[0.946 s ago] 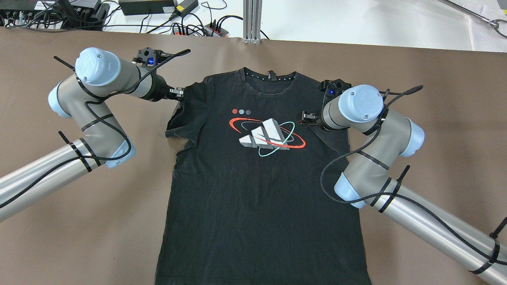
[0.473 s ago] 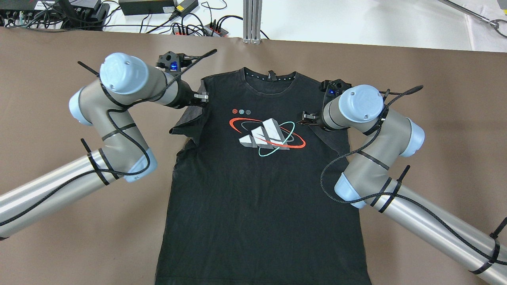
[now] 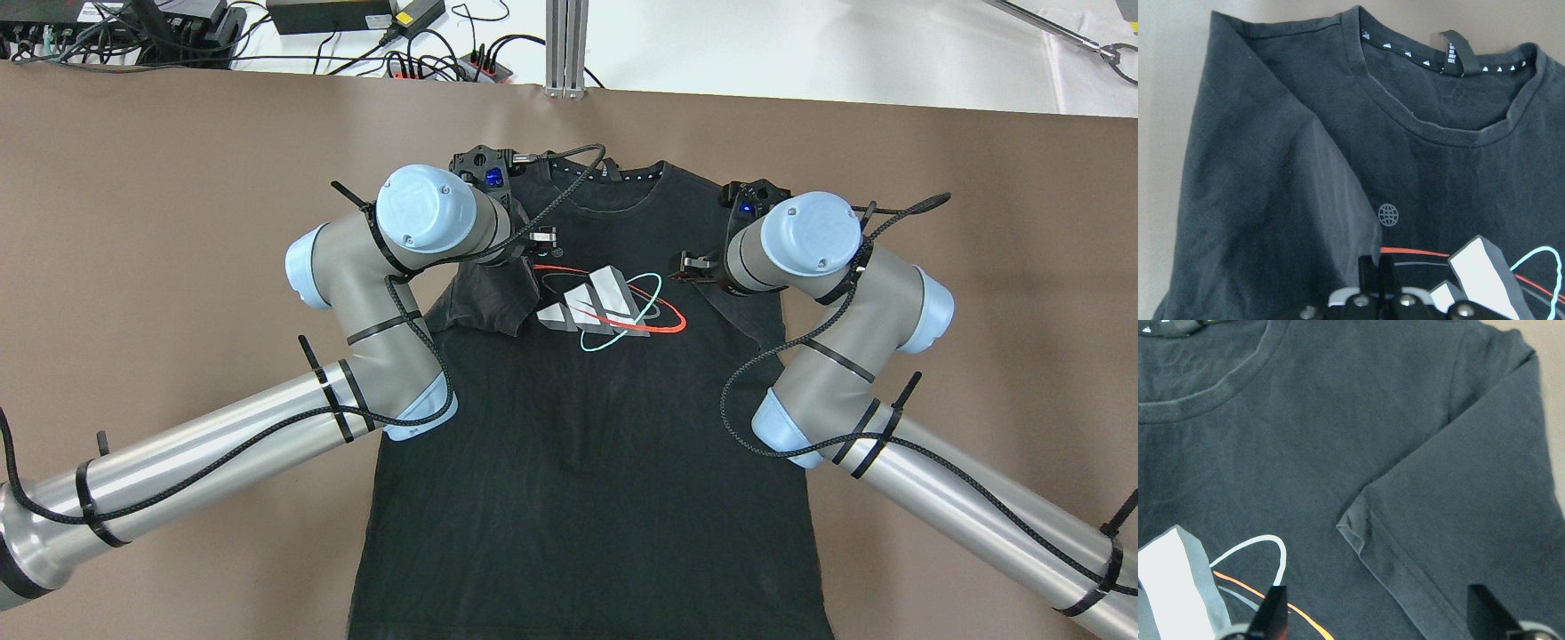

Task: Fold clothes
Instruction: 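Fold the sleeves inward onto the shirt body with both grippers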

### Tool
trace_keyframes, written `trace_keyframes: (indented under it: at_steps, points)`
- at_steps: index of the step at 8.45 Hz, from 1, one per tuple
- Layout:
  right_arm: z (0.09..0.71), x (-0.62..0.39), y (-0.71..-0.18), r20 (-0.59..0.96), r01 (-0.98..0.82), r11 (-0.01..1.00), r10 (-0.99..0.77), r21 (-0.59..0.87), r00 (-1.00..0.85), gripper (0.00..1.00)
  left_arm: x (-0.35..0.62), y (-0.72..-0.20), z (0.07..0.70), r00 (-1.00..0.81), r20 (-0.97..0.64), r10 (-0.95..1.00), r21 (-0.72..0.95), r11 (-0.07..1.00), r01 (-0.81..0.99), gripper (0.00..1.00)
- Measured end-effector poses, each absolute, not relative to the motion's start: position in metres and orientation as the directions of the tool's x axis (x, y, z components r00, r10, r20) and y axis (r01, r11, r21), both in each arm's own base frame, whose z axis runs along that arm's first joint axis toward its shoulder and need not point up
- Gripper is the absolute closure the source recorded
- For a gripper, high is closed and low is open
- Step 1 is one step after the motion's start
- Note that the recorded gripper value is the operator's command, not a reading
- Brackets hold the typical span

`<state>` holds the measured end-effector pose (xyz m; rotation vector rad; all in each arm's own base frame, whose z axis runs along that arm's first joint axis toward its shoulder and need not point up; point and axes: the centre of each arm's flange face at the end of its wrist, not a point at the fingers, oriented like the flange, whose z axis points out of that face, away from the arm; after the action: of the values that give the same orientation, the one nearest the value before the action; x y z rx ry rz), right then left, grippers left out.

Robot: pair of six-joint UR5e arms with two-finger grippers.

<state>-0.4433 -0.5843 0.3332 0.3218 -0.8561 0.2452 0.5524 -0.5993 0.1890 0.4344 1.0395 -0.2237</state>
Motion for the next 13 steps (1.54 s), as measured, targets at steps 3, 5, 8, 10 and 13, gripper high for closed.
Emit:
trace_keyframes:
  at_steps: [3, 5, 8, 10, 13]
  points:
    - [0.331, -0.443, -0.585, 0.772, -0.342, 0.922, 0.083, 0.18, 0.63, 0.05, 0.556, -0.6, 0.188, 0.499, -0.866, 0.019, 0.248, 0.883, 0.398, 0.0]
    - [0.324, -0.444, -0.583, 0.781, -0.375, 0.913, 0.115, 0.16, 0.614, 0.05, 0.539, -0.579, 0.196, 0.481, -0.877, 0.026, 0.254, 0.873, 0.417, 0.0]
    - [0.309, -0.461, -0.499, 0.761, -0.465, 0.88, 0.232, 0.102, 0.606, 0.06, 0.49, -0.486, 0.24, 0.427, -0.904, 0.002, 0.205, 0.879, 0.431, 0.0]
    - [0.309, -0.445, -0.407, 0.739, -0.506, 0.861, 0.307, 0.052, 0.6, 0.09, 0.472, -0.435, 0.259, 0.42, -0.907, -0.033, 0.177, 0.875, 0.451, 0.0]
    - [0.341, -0.421, -0.301, 0.708, -0.544, 0.837, 0.417, -0.056, 0.569, 0.16, 0.468, -0.419, 0.269, 0.435, -0.899, -0.048, 0.182, 0.863, 0.472, 0.0]
